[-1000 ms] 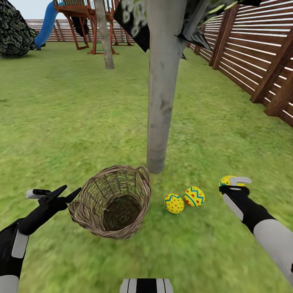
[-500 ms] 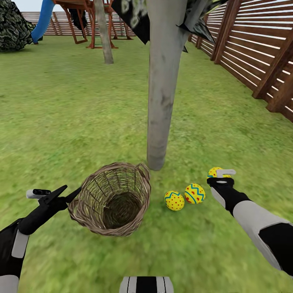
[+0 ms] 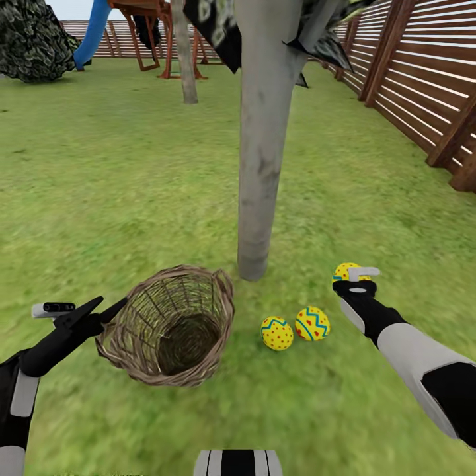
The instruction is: Take the three Easter eggs out of the wicker basket on the lawn in the garden, then place them on the lawn next to a single tree (choose any tree) so that all three eggs are next to the same tree and none are left in the basket.
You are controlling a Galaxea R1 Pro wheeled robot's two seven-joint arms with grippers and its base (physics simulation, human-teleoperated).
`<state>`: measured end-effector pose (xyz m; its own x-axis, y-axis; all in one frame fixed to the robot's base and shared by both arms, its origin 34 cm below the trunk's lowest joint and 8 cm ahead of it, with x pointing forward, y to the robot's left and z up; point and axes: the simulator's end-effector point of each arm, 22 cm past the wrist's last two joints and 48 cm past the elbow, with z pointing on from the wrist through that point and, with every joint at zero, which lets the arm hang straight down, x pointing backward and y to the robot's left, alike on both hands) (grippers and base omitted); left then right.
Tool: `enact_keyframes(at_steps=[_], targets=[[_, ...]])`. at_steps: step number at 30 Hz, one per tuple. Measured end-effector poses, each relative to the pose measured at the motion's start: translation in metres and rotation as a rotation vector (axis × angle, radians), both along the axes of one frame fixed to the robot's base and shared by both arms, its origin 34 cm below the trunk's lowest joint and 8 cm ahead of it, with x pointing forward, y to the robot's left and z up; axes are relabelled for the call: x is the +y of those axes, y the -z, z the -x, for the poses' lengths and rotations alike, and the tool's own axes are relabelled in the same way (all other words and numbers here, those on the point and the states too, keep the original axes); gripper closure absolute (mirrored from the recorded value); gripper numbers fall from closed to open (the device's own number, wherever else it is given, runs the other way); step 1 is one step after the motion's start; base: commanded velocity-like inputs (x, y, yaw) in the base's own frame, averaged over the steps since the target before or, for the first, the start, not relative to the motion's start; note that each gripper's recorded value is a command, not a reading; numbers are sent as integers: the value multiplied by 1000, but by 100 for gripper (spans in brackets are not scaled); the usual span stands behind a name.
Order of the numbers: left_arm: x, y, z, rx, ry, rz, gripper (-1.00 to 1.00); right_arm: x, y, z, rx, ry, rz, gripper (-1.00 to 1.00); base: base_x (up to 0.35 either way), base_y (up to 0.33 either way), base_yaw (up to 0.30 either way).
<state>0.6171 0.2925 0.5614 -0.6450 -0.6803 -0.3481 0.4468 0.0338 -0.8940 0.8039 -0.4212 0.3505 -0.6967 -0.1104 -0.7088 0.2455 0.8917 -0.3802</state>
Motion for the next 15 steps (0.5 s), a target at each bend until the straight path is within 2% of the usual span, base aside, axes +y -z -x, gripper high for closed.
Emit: enact_keyframes(at_steps=[5,6,7,8,11,15], targets=[[11,-8,0,-21,-26,22,-100,5,1,-1,8,-28,18,100,100,-322,292],[23,-11,0,-29,-52,20,-100,5,1,-1,9,-30,19,100,165,-229,292],[49,-17,3,-45,-111,21,-100,6,2,0,14,-36,24,100,135,-152,292],[65,-20,7,-50,-149,17,-100,6,3,0,16,-42,28,100,55,-62,237],[114,-28,18,-71,-281,11,-100,5,4,1,21,-48,37,100,15,-17,66],[136,-28,22,-72,-327,-10,-100,3,15,6,41,-41,36,100,1,-1,4]])
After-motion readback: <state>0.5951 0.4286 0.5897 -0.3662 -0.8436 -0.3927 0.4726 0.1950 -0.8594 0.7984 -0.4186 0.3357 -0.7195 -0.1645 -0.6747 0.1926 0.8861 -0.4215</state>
